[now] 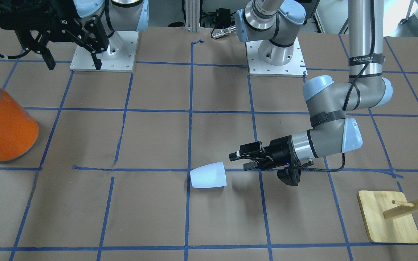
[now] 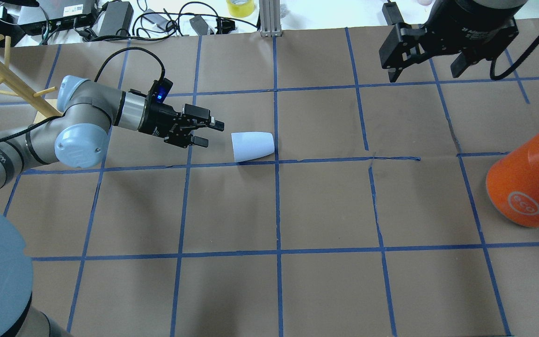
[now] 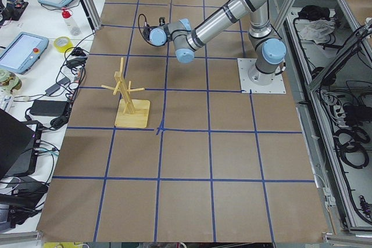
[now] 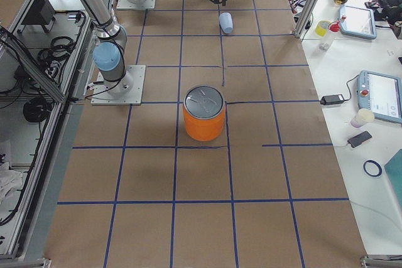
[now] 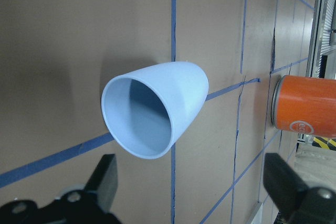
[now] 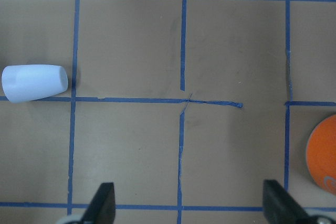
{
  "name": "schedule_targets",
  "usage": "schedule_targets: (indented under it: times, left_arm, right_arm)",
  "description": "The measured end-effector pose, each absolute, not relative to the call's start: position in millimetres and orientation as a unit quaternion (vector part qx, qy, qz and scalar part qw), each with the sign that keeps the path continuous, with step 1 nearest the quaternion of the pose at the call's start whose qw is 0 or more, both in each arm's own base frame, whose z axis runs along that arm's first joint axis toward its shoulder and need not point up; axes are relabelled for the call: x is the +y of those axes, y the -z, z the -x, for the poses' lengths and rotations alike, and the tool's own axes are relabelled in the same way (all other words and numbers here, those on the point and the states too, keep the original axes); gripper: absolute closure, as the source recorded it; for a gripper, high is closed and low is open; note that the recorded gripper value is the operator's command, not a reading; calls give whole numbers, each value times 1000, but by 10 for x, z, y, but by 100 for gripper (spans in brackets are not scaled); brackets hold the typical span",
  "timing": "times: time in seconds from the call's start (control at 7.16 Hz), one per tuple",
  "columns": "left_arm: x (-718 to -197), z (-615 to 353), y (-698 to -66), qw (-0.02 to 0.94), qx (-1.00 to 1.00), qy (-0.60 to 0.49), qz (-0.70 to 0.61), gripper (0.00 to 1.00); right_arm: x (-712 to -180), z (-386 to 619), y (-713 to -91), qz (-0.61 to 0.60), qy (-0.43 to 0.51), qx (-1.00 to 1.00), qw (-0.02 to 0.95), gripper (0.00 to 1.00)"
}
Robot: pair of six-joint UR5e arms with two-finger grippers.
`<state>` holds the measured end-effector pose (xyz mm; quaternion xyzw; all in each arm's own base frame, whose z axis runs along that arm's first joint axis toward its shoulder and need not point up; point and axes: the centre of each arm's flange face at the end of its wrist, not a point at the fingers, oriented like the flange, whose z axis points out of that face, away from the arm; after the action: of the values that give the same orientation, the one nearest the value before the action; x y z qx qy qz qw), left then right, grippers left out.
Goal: Flip cup
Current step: 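Reach the left gripper to the cup's closed end and close on it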
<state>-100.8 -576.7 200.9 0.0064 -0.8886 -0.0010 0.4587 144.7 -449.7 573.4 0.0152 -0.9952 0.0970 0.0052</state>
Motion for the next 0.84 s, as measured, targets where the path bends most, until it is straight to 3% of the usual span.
schedule_targets:
  times: [0.56,0.84]
  left_arm:
    - [-5802,1414,-1768,459,-886,38,-49,0]
    - [-5817,1558,-1732,450,-887,56,-88,21]
  right_arm:
    - [-4171,-1434,-5942,-15,-118,-993,7,0]
    - [-4262,-1430,-5895,-19,-123,-992,9,0]
